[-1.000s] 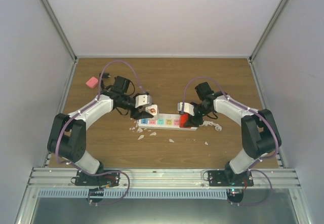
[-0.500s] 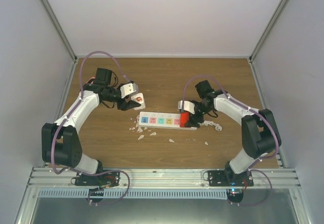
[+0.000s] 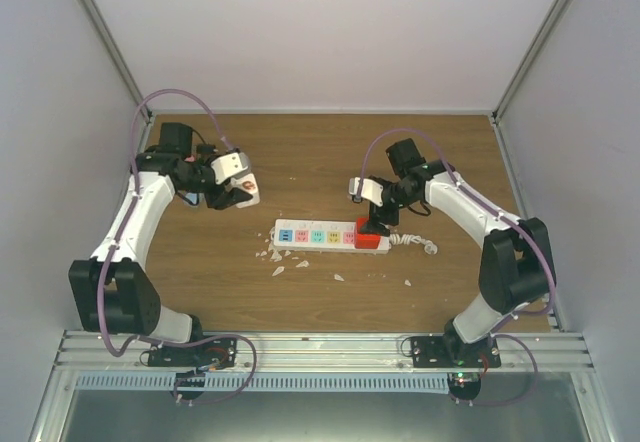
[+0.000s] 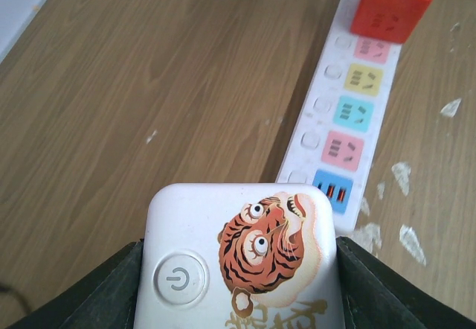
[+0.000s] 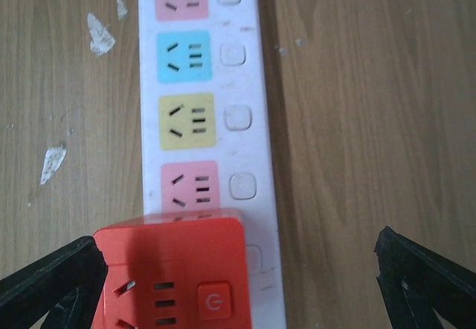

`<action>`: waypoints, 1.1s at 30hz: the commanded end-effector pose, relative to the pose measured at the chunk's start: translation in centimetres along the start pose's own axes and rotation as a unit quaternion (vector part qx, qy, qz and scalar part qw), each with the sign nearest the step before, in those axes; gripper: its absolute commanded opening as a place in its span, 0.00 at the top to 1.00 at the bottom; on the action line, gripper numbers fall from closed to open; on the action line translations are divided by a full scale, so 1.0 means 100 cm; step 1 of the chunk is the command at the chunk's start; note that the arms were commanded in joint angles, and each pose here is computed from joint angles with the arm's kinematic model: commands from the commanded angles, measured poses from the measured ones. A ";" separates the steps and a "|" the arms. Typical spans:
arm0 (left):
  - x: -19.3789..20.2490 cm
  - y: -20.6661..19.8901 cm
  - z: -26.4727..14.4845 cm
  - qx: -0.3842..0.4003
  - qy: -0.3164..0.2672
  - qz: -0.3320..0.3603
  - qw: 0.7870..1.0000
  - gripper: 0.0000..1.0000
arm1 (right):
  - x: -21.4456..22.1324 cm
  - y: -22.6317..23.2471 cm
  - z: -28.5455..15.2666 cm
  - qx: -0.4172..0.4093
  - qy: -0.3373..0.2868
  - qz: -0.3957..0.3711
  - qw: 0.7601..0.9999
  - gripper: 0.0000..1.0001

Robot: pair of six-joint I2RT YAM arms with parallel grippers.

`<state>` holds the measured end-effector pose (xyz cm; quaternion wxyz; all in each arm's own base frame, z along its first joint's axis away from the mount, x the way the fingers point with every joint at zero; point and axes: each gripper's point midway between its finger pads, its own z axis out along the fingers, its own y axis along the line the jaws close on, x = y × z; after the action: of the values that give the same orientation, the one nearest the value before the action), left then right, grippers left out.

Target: Pull the plug off the socket

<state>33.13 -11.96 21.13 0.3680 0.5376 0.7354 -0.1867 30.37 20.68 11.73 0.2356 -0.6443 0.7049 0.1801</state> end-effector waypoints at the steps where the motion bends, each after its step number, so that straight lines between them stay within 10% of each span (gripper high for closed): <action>1: 0.012 0.005 -0.036 -0.035 0.052 0.011 0.998 0.64 | -0.023 -0.007 -0.021 0.016 -0.033 -0.003 0.999 0.00; 33: 0.233 0.052 -0.105 0.003 0.473 -0.024 0.881 0.59 | -0.033 -0.023 -0.016 0.018 -0.047 0.012 0.999 0.00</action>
<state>30.63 10.00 12.32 0.0153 0.5549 0.8303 0.0506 31.60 21.99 14.61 0.2664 -0.6293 0.7023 0.1994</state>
